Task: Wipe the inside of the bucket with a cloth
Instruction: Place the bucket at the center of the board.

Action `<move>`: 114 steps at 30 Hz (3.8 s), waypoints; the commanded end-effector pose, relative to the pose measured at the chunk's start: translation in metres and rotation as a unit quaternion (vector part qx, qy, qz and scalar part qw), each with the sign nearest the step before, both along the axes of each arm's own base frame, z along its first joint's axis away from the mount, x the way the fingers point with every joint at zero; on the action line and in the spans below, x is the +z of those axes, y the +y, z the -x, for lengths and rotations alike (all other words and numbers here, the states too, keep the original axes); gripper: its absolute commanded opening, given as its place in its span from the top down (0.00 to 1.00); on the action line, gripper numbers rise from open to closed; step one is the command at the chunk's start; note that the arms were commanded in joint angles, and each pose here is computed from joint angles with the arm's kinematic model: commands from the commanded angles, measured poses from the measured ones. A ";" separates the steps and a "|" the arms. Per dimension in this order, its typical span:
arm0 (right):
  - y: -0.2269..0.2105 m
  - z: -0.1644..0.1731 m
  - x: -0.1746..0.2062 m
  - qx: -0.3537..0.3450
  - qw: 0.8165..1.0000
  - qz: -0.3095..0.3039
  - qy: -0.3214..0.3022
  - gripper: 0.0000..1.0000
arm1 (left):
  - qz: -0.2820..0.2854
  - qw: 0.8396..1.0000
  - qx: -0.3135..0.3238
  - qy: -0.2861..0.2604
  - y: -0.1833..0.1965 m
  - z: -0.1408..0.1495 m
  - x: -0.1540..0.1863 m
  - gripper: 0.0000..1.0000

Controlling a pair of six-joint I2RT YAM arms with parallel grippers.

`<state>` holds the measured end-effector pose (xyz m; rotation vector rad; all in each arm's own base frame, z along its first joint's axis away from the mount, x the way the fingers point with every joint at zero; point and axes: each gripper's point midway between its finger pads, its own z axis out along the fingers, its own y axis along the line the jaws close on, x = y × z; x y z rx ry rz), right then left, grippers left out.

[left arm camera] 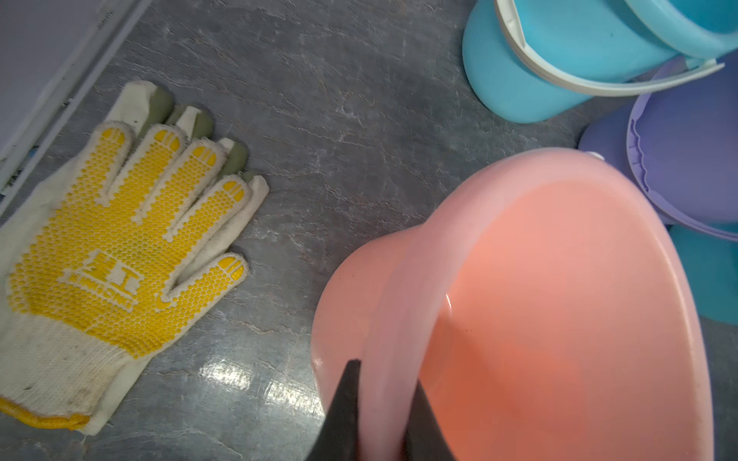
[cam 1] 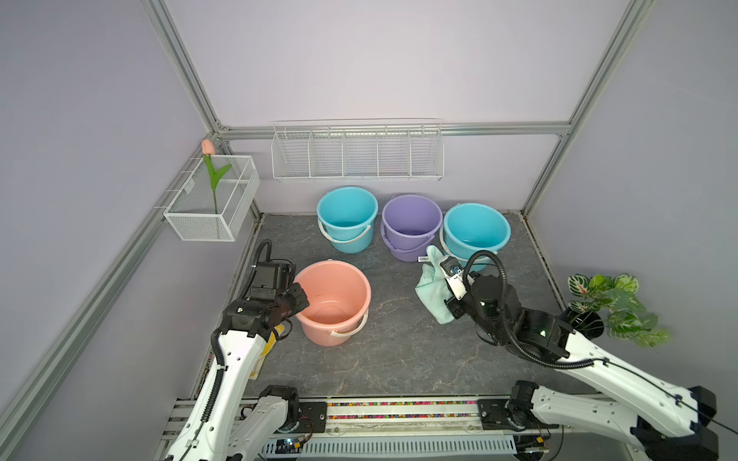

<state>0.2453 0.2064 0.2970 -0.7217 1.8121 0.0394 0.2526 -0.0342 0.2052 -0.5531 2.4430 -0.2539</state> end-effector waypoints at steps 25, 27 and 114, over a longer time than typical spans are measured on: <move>0.004 0.006 0.011 0.021 0.999 -0.037 0.018 0.93 | 0.090 0.949 0.285 -0.099 0.126 -0.085 0.004 1.00; 0.004 0.006 0.011 0.021 0.999 -0.035 0.019 0.93 | 0.090 0.939 0.315 -0.105 0.140 -0.084 0.001 1.00; -0.002 0.010 0.024 0.020 0.998 -0.052 0.010 0.93 | 0.236 0.931 0.241 -0.143 -0.028 -0.128 0.044 0.41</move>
